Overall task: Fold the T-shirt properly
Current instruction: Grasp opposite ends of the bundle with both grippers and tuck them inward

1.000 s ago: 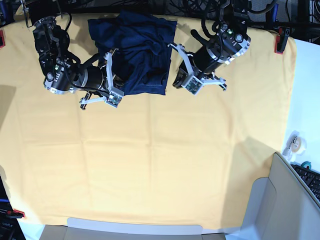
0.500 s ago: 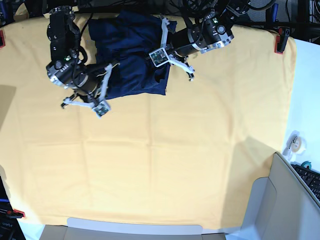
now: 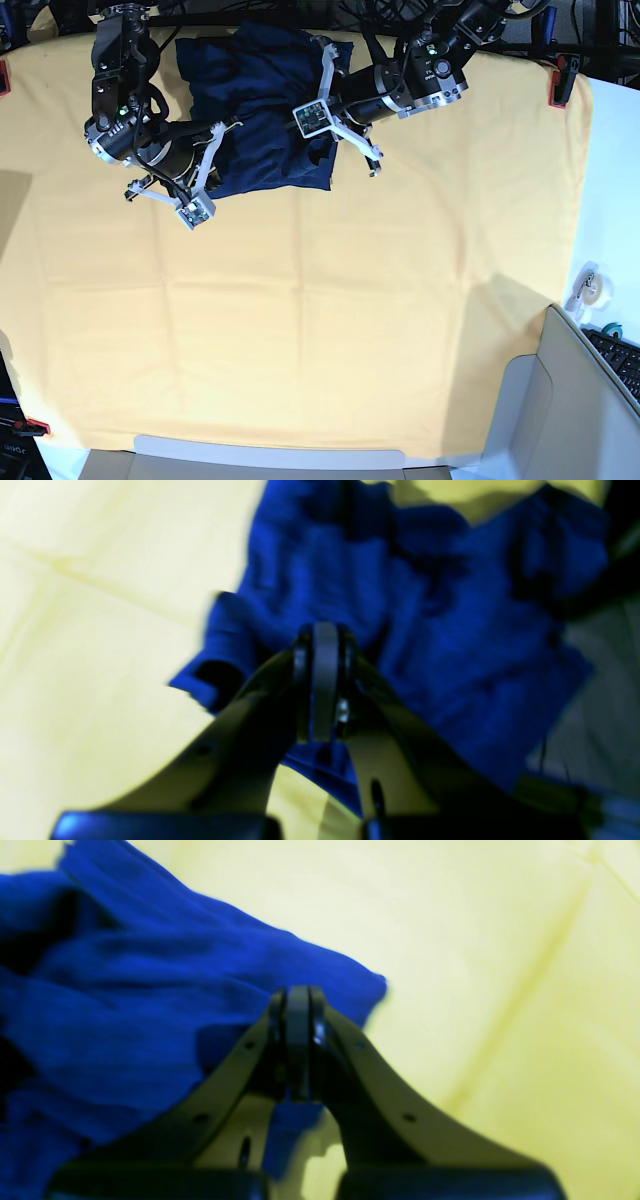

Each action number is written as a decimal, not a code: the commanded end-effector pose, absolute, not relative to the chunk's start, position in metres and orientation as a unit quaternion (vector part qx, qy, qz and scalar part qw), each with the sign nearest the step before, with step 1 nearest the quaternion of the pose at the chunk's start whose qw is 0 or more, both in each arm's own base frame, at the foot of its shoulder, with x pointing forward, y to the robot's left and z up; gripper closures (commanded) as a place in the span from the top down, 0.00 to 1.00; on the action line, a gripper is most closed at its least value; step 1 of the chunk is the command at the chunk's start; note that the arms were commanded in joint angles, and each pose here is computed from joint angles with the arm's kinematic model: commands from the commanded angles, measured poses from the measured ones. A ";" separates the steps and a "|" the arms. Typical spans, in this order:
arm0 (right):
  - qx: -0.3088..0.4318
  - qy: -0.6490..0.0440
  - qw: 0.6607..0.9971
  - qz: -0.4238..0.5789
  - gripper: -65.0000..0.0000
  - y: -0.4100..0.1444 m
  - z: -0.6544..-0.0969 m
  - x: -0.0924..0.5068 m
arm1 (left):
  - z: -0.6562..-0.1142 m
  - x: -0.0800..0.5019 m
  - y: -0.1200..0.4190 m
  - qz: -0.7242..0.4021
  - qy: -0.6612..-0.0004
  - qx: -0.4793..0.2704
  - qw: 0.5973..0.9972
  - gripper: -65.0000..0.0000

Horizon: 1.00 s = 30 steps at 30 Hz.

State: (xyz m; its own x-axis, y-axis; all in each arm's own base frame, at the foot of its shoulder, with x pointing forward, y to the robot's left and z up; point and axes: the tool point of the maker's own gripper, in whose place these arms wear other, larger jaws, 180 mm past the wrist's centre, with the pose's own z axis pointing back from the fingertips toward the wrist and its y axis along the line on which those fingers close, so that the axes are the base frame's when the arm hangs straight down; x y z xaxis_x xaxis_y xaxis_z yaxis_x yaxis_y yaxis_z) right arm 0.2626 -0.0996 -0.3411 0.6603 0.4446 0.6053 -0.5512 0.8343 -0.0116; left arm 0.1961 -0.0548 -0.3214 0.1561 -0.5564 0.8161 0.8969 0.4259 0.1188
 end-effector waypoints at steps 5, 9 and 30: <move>0.099 -0.332 0.899 0.270 0.00 -0.089 -0.331 0.271 | -0.313 0.177 -0.078 -0.515 -0.420 -0.239 0.708 0.00; 0.109 -0.326 0.902 0.261 0.00 -0.086 -0.337 0.277 | -0.315 0.164 -0.085 -0.523 -0.411 -0.251 0.703 0.00; 0.009 -0.341 0.909 0.238 0.00 -0.109 -0.335 0.328 | -0.356 0.148 -0.054 -0.587 -0.284 -0.160 0.742 0.00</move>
